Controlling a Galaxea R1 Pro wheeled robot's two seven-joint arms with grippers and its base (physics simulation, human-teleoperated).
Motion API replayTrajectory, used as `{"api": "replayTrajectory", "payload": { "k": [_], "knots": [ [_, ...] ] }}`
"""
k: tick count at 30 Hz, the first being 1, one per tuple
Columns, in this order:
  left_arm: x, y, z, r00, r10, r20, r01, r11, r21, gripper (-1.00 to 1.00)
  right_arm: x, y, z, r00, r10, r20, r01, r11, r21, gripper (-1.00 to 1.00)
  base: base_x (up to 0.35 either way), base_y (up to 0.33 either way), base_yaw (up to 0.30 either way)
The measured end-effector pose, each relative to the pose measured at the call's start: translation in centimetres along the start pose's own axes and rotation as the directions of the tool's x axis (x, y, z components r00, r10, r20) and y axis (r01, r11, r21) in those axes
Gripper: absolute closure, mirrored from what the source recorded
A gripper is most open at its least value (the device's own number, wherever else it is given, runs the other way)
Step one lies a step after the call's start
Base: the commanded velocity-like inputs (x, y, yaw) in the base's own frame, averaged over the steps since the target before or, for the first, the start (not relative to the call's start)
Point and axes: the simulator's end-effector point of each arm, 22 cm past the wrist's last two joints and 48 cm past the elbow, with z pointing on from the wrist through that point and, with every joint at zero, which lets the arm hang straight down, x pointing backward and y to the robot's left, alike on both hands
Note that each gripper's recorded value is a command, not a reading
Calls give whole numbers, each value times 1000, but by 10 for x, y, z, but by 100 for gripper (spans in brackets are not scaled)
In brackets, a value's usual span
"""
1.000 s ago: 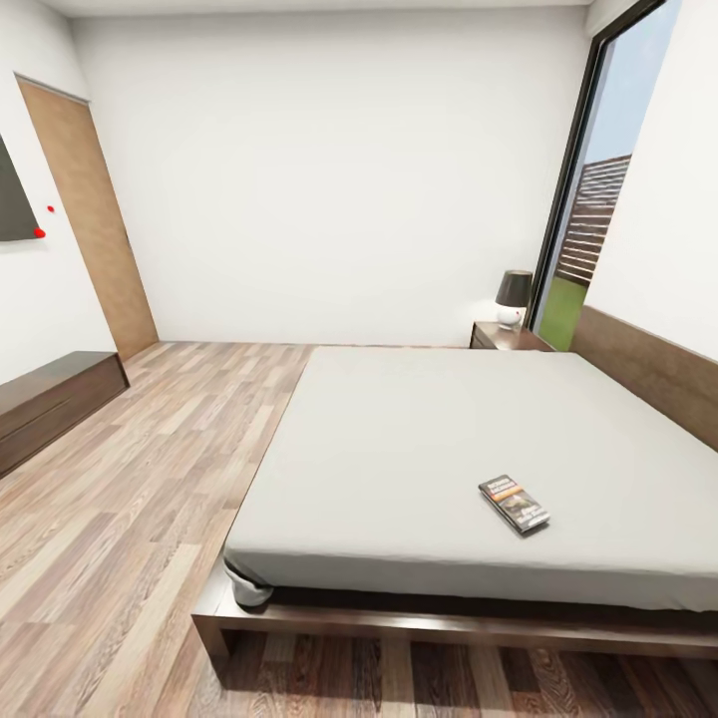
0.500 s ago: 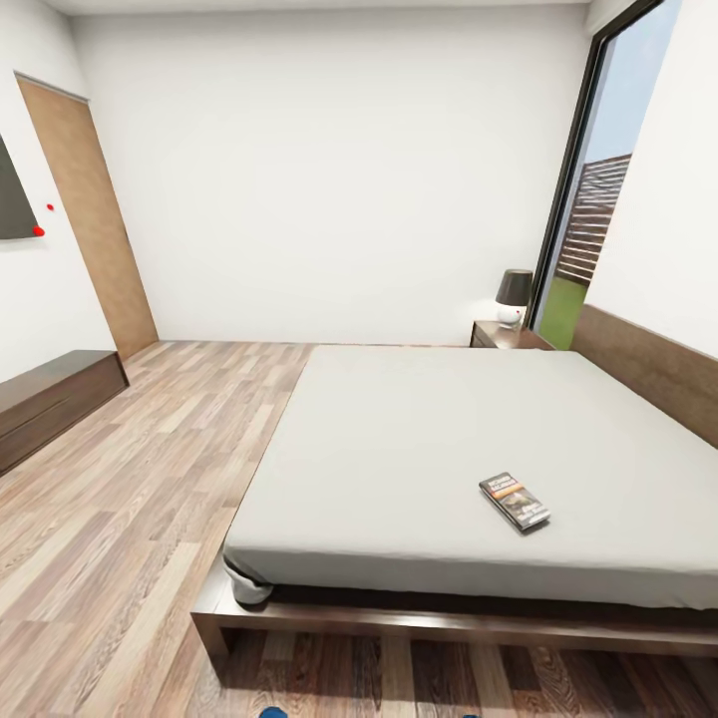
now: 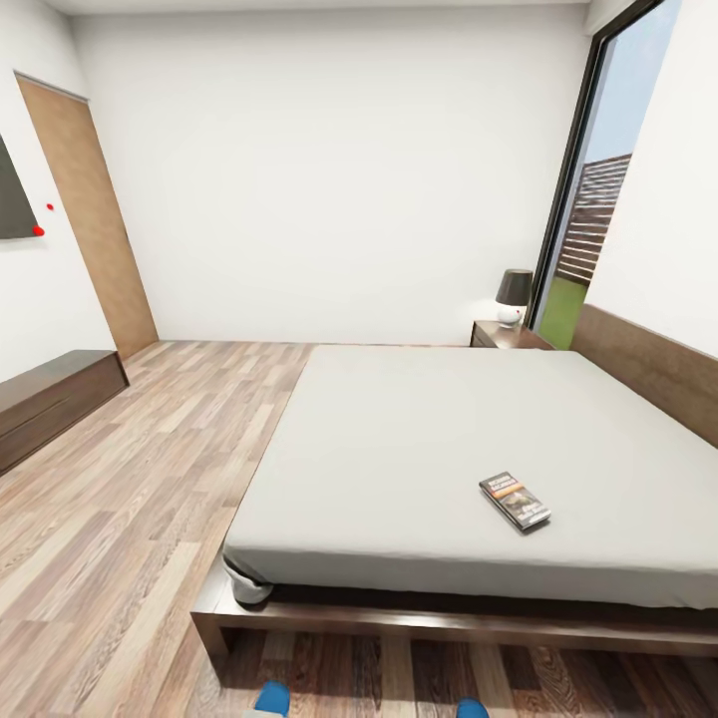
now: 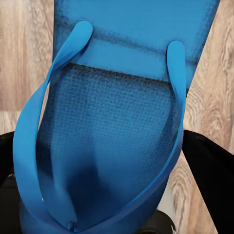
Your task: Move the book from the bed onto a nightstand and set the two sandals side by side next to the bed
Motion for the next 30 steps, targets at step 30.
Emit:
{"api": "replayTrajectory", "payload": {
  "k": [30],
  "knots": [
    [4, 3, 18, 1000, 1, 2, -1, 1000, -4, 100, 5, -32, 20, 1000, 2, 0, -2, 999, 50, 100, 0, 0, 0]
  ]
}}
